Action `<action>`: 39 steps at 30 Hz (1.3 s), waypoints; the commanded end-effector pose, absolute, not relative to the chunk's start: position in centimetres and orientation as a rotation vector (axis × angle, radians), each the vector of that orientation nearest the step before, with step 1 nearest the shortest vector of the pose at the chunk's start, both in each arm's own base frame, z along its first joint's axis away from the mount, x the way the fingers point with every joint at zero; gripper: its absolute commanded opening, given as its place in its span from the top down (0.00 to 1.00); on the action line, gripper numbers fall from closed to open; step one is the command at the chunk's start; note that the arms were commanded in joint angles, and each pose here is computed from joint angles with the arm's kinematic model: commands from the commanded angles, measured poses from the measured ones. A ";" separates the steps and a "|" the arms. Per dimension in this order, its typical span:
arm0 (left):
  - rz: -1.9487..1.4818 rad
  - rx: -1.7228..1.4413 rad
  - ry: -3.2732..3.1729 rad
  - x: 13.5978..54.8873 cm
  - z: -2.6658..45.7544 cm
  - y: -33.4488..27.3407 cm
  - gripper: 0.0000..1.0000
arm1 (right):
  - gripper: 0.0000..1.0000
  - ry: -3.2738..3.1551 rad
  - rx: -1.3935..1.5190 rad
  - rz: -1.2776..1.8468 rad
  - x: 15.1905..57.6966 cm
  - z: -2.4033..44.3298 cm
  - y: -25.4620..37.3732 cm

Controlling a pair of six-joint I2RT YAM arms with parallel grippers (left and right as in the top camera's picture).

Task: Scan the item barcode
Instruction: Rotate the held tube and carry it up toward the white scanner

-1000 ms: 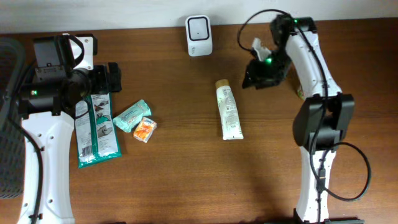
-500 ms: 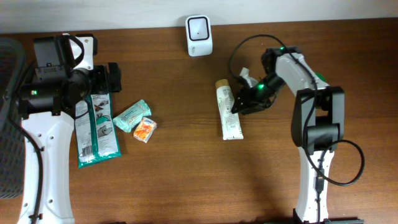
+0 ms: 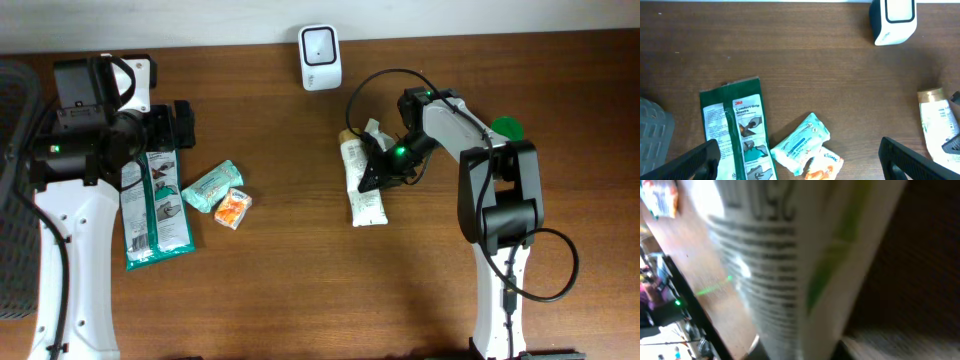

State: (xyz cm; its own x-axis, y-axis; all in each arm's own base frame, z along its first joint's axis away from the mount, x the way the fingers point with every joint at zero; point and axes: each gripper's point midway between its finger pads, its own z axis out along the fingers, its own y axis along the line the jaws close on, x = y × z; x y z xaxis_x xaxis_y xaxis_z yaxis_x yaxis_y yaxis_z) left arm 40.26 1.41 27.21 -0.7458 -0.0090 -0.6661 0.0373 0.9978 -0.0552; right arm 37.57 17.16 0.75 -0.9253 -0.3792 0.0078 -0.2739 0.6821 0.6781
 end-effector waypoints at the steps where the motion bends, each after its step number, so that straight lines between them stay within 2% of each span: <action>1: -0.090 0.036 2.396 40.5 27.7 1.2 0.01 | 0.96 -2.772 0.501 -0.916 37.5 -1.2 15.7; 6: -0.090 0.036 2.396 40.5 27.7 1.2 0.01 | 0.96 -2.890 0.593 -0.882 40.3 2.5 16.0; 10: -0.090 0.036 2.396 40.5 27.7 1.2 0.01 | 0.96 -3.030 0.704 -0.609 41.7 4.9 15.3; 12: -0.090 0.036 2.396 40.5 27.7 1.2 0.01 | 0.96 -3.045 0.748 -0.574 41.6 5.7 15.8; 14: -0.090 0.036 2.396 40.5 27.7 1.2 0.01 | 0.96 -3.038 0.777 -0.686 41.3 7.2 17.4; 17: -0.090 0.036 2.396 40.5 27.7 1.2 0.01 | 0.96 -3.030 0.818 -0.997 41.0 12.3 19.8; 21: -0.090 0.036 2.396 40.5 27.7 1.2 0.01 | 0.96 -3.026 0.867 -1.216 40.1 18.6 20.7; 25: -0.090 0.036 2.396 40.5 27.7 1.2 0.01 | 0.96 -3.043 0.936 -1.342 38.0 25.3 20.7; 28: -0.090 0.036 2.396 40.5 27.7 1.2 0.01 | 0.96 -3.055 0.968 -1.366 36.4 28.1 20.5; 34: -0.090 0.036 2.396 40.5 27.7 1.2 0.01 | 0.96 -3.053 0.992 -1.406 35.3 29.8 20.5; 36: -0.090 0.036 2.396 40.5 27.7 1.2 0.01 | 0.96 -3.110 0.893 -1.367 36.4 29.5 20.5; 39: -0.090 0.036 2.396 40.5 27.7 1.2 0.01 | 0.96 -3.299 0.780 -1.152 38.9 29.0 20.0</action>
State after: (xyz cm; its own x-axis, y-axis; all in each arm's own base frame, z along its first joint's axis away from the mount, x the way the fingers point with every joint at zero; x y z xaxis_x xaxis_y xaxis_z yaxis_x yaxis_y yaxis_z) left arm 40.26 1.41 27.21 -0.7458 -0.0090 -0.6661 0.0371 0.9978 -0.0550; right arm 37.61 20.10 28.04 -0.8069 -0.2994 -0.5092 -0.5690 0.6256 0.5337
